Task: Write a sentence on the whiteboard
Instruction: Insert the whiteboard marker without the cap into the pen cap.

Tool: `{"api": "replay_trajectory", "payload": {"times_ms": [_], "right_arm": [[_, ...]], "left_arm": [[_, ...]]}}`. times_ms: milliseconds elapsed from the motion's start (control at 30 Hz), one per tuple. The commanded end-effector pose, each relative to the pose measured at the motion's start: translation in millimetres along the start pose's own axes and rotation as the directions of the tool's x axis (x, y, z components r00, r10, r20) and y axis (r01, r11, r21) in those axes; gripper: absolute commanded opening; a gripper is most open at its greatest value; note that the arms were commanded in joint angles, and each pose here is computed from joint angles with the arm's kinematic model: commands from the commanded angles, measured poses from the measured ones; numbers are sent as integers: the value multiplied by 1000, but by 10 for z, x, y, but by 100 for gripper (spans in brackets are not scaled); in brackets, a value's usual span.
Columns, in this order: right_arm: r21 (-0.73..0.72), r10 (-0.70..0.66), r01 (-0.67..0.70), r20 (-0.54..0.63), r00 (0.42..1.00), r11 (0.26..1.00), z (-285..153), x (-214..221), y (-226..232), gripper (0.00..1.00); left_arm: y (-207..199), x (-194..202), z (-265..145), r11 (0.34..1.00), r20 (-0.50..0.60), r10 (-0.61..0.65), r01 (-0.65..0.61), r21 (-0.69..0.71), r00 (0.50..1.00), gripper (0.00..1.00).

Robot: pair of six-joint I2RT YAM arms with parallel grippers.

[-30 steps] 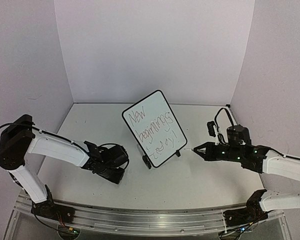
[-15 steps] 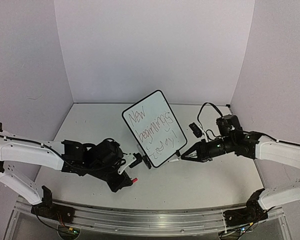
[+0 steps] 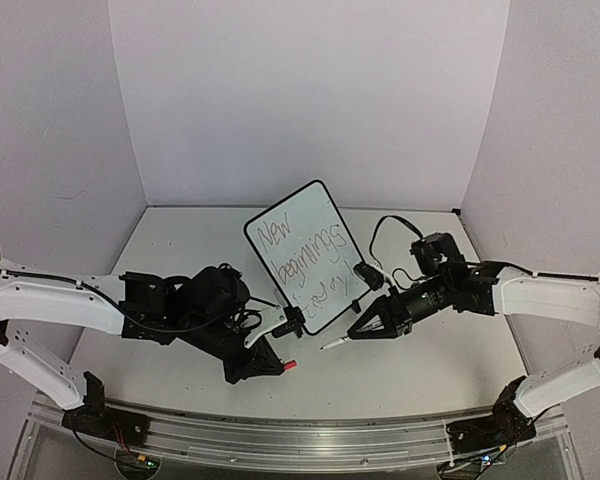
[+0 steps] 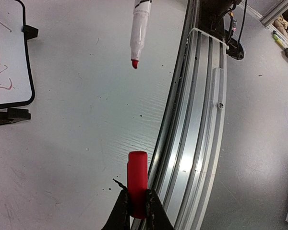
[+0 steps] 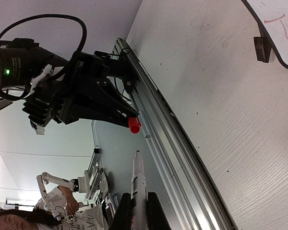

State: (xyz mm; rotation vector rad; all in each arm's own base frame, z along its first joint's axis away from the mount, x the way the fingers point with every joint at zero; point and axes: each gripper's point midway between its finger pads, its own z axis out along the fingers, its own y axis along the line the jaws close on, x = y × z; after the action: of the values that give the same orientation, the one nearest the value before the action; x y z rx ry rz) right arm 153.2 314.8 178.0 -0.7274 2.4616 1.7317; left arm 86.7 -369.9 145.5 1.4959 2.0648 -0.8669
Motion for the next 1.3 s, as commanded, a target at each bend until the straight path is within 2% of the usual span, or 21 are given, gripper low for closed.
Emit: {"api": "replay_trajectory", "payload": {"times_ms": [0,433,1267], "right_arm": [[-77,-41,38,-39,998,996,83,-41,205,0],[-107,-62,52,-89,994,993,251,-5,277,0],[-122,-69,56,-106,992,991,314,46,317,0]], "left_arm": [[-184,-307,-69,994,99,65,-73,81,993,0],[-265,-323,-68,989,107,63,-76,128,992,0],[-279,-371,-92,989,127,53,-70,133,991,0]]}}
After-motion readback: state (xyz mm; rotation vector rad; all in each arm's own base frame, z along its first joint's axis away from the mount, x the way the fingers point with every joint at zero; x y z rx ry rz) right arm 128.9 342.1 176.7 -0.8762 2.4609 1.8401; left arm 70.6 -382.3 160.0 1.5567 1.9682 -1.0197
